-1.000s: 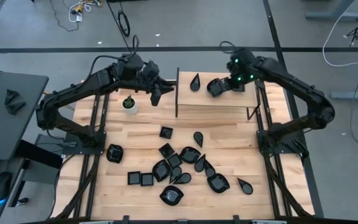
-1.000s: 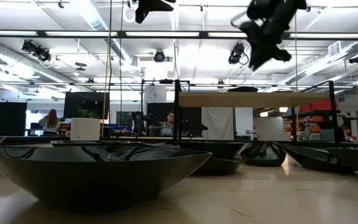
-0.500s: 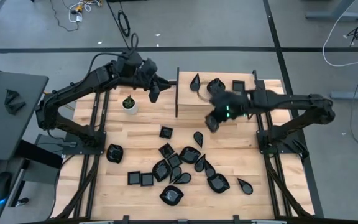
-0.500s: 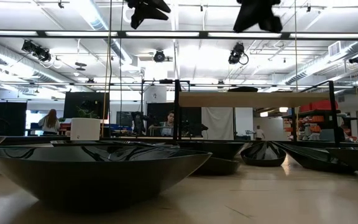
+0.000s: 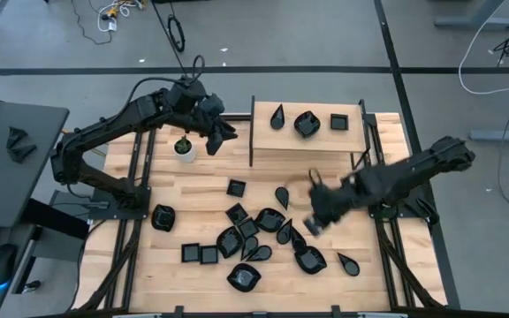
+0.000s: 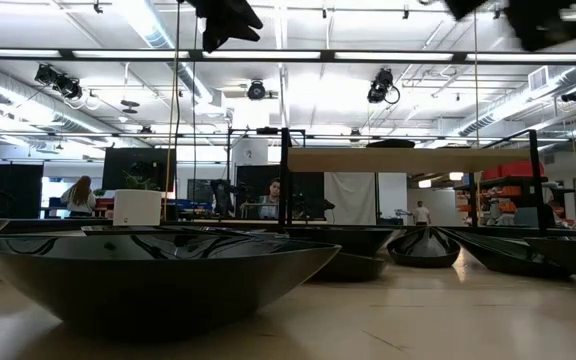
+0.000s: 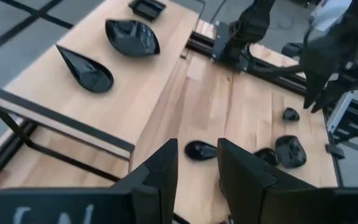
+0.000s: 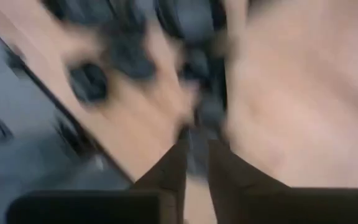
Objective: Pick & Place Mini shaped plates
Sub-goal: Stack the drop-shaped plate on top of the drop-shaped plate on the shelf
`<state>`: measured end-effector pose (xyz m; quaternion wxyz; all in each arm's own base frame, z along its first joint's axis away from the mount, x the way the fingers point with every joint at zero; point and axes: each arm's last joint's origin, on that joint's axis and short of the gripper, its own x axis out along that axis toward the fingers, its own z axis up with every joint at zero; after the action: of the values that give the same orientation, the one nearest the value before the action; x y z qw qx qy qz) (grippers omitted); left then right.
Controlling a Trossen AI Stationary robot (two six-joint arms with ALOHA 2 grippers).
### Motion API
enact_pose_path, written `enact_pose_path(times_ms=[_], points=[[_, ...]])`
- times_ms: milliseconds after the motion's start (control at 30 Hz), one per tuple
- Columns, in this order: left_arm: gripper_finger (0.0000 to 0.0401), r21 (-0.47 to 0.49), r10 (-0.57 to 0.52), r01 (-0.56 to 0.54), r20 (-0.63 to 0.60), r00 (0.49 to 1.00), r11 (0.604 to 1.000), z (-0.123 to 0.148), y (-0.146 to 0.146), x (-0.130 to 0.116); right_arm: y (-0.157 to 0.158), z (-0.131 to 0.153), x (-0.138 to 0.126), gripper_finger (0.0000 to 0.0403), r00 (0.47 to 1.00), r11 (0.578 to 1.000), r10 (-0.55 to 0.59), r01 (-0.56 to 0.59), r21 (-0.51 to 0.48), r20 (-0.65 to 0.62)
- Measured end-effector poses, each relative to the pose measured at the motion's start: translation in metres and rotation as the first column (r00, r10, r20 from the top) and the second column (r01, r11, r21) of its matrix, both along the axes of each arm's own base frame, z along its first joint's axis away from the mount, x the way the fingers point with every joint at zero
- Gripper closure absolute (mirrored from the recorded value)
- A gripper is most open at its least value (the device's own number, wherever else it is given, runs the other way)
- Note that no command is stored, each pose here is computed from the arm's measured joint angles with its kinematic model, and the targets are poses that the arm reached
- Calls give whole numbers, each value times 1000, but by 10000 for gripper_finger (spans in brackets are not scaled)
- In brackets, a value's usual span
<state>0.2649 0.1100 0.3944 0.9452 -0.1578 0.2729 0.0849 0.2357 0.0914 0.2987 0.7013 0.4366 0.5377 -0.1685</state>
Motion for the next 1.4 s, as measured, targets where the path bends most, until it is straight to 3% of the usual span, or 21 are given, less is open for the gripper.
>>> enact_pose_path(times_ms=[200,367,567,833,1200,1400], points=[[284,-77,-11,7,-56,998,997,-5,-12,1,31,-49,-34,279,958,991,105,-79,107,-268],[284,-105,4,-12,-73,997,994,-6,-34,8,37,-92,-57,259,899,979,183,-128,159,-398],[284,-133,45,-57,-94,995,989,-7,-65,14,45,-129,-70,266,902,954,263,-191,232,-342],[284,-69,102,-107,-60,993,992,-6,-98,23,53,-152,-88,289,907,962,230,-158,221,-353],[284,-33,123,-122,18,992,992,0,-101,28,53,-165,-98,309,920,975,181,-121,187,-347],[284,-23,120,-119,22,993,993,0,-100,29,55,-168,-94,323,943,967,205,-153,204,-262]])
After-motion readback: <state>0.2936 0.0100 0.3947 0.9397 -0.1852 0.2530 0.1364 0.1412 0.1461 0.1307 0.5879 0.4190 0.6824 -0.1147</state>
